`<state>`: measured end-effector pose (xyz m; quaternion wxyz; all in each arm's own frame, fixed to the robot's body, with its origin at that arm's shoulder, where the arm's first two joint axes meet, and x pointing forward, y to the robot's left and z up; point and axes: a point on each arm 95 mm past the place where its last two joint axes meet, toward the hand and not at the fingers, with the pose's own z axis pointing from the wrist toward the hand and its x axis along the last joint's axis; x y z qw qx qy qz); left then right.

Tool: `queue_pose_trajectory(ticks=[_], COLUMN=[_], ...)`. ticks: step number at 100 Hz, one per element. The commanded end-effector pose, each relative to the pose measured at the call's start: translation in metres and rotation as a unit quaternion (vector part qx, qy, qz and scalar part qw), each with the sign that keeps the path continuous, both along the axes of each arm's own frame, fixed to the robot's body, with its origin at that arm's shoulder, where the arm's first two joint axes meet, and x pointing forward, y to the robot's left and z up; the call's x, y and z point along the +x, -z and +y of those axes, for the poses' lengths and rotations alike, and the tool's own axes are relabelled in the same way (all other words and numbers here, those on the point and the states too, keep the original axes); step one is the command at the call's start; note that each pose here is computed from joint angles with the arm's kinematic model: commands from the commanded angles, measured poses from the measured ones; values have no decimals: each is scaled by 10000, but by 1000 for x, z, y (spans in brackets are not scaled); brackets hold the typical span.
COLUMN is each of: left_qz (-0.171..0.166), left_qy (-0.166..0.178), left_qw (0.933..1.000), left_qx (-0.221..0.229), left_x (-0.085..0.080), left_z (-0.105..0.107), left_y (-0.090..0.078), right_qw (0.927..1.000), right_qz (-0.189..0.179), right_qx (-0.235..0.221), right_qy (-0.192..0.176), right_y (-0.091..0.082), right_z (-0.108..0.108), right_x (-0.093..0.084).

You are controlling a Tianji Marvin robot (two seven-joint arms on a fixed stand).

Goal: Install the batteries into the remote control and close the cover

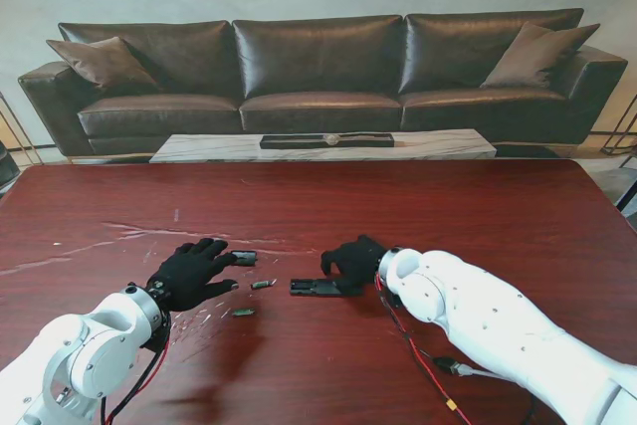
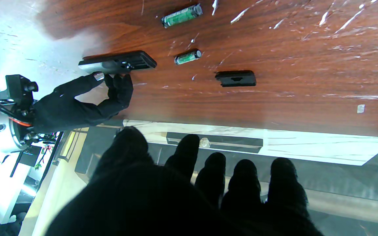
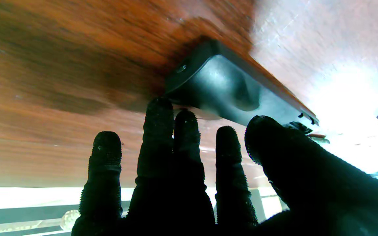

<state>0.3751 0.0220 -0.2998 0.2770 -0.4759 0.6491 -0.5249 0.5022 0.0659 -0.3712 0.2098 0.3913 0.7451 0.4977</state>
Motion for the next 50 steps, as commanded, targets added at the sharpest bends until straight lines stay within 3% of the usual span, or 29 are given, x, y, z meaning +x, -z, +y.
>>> queue_pose_trajectory(ticks=[1,18,50], left_qz=[16,13,35], left_qy=[-4,-6,21], left_qw=[10000,10000,10000], left_qx=[-13,-16,-19], left_x=[-1,0,0], left_z=[-1,-1,-2], left_y=[0,0,1], right_qw=[9996,9999,9971], right_qz=[238,48,-650], right_qx=[-179,-78,142], right_qy=[-5,-80,-365], right_y=[22,13,-17], right_z=[-6,-7,-19], right_x=[-12,-11,-20])
